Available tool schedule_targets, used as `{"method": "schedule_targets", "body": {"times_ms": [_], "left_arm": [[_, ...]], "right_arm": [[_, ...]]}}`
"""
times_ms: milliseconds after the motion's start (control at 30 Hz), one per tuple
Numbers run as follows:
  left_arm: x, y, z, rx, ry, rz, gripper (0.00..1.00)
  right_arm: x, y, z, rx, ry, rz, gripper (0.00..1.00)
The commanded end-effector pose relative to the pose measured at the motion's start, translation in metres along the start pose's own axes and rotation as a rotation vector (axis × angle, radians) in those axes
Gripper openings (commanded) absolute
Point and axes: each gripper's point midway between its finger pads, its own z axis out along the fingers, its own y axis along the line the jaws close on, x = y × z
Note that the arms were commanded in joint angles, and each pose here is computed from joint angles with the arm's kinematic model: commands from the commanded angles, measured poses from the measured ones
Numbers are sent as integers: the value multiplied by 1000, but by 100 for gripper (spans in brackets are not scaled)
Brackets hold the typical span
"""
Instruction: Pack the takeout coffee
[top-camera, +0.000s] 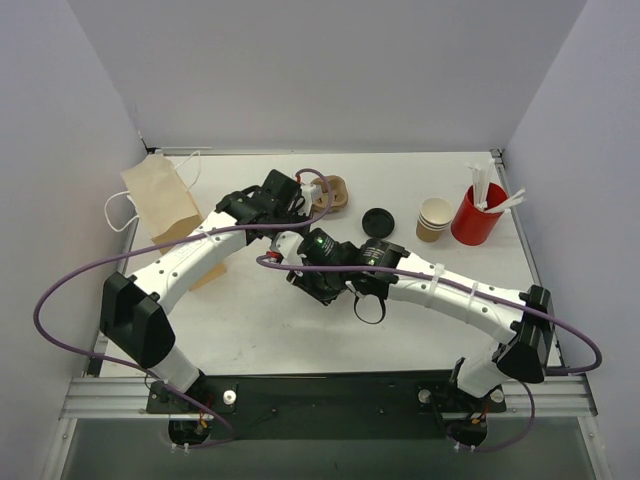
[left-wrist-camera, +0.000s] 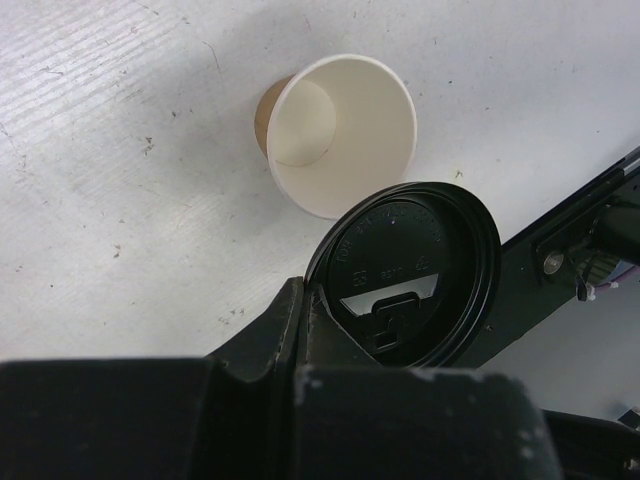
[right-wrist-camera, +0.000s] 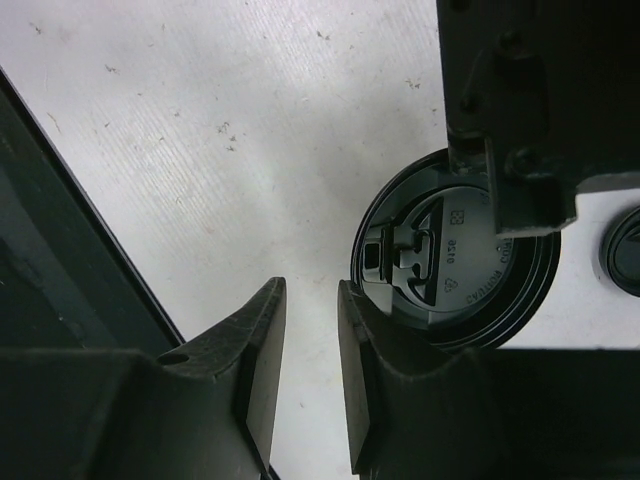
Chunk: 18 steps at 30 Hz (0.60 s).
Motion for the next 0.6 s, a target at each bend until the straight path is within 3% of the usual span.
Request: {"method": "schedule_targets", "body": {"times_ms": [0, 567], "left_arm": [[-7, -10, -16, 40, -51, 40, 0], [-1, -4, -11, 19, -36, 47, 0]], "right_arm": [[-8, -2, -2, -15, -4, -6, 23], [-22, -6, -26, -4, -67, 3, 22]]}}
